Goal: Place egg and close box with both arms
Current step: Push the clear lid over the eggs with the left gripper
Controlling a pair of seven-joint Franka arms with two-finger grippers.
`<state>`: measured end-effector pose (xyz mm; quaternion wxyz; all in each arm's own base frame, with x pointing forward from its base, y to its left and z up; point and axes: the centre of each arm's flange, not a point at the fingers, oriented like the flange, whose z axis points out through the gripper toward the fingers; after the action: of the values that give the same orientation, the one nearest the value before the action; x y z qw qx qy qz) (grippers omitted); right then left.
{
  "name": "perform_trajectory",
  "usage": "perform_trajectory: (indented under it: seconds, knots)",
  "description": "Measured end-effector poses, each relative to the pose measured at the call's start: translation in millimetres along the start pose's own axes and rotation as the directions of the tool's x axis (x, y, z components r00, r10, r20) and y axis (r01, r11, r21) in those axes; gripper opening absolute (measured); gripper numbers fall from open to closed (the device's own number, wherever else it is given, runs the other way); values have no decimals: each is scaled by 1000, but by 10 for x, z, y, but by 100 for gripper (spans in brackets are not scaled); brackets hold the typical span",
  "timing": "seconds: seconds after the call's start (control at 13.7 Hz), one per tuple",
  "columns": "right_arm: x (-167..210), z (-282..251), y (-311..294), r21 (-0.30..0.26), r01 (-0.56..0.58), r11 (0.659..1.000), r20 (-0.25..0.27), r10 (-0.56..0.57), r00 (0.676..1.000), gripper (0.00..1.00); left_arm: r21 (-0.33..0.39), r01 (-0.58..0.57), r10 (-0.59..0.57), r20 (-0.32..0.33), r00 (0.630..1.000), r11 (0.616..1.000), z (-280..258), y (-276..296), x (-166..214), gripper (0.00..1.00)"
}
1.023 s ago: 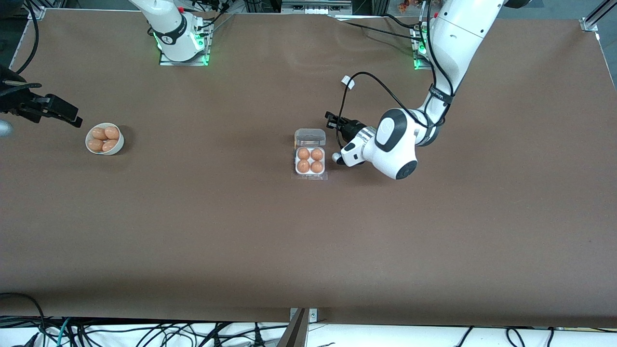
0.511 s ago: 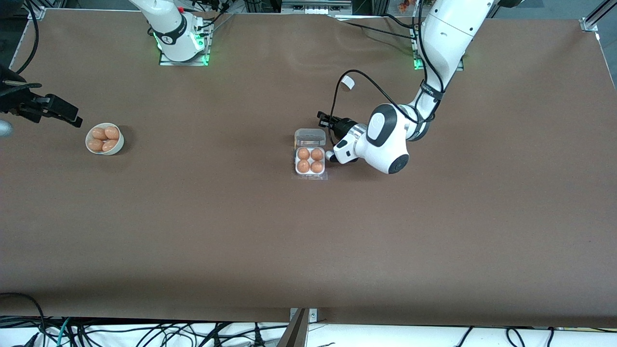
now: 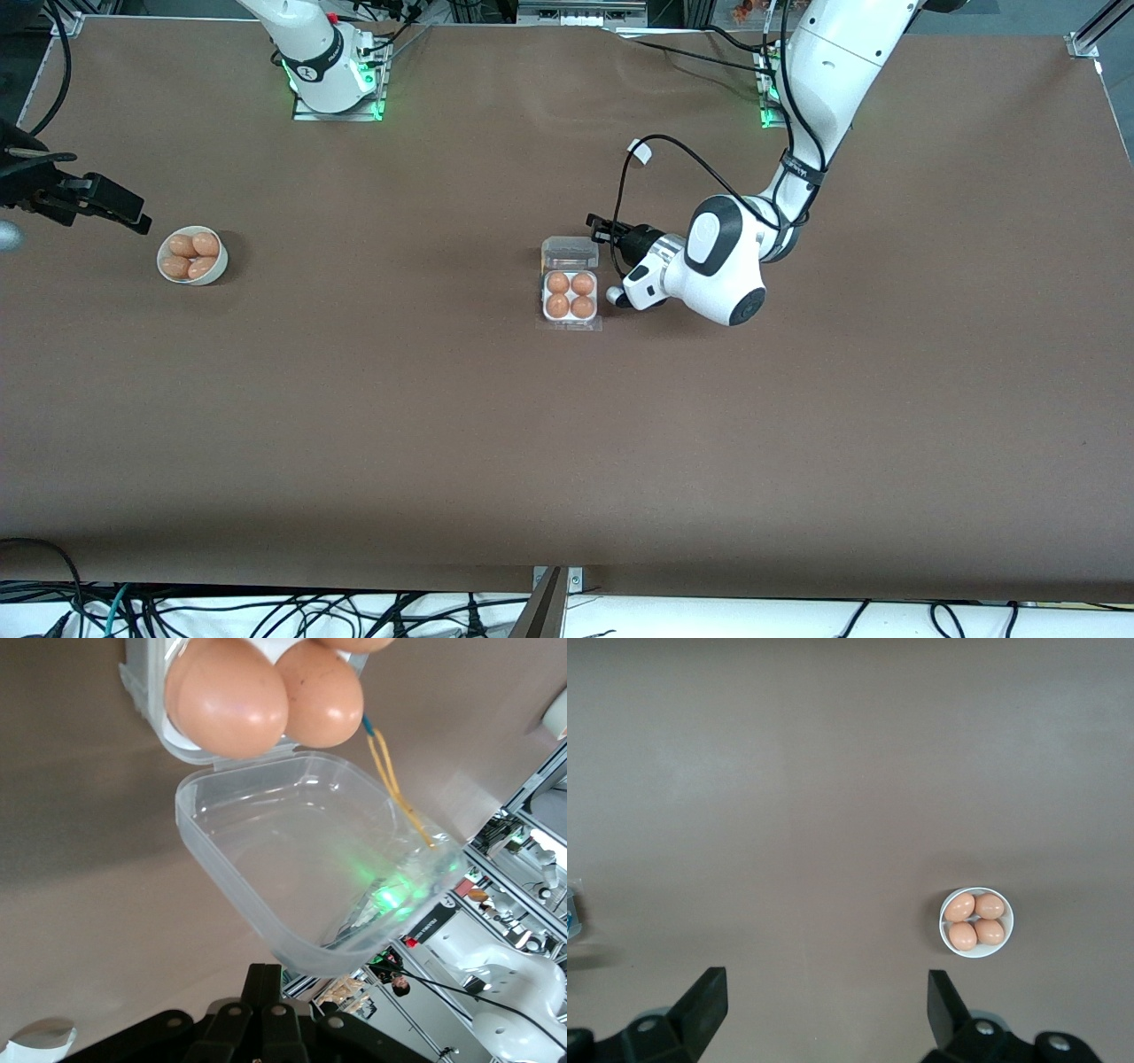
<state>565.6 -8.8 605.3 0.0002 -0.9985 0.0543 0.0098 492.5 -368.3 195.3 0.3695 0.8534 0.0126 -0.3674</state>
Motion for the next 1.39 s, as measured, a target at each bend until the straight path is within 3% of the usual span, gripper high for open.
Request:
perform_trajectory:
  seconds: [0.51, 1.39]
  knots:
    - [0, 1, 0, 0, 0, 1000, 1, 0, 1000, 100, -58, 11, -12, -24, 1000, 998, -51, 56, 20, 1]
    - [1, 5, 0, 0, 0, 1000, 2, 0, 1000, 100, -124, 26, -42, -129, 991, 992, -700, -105, 170, 1]
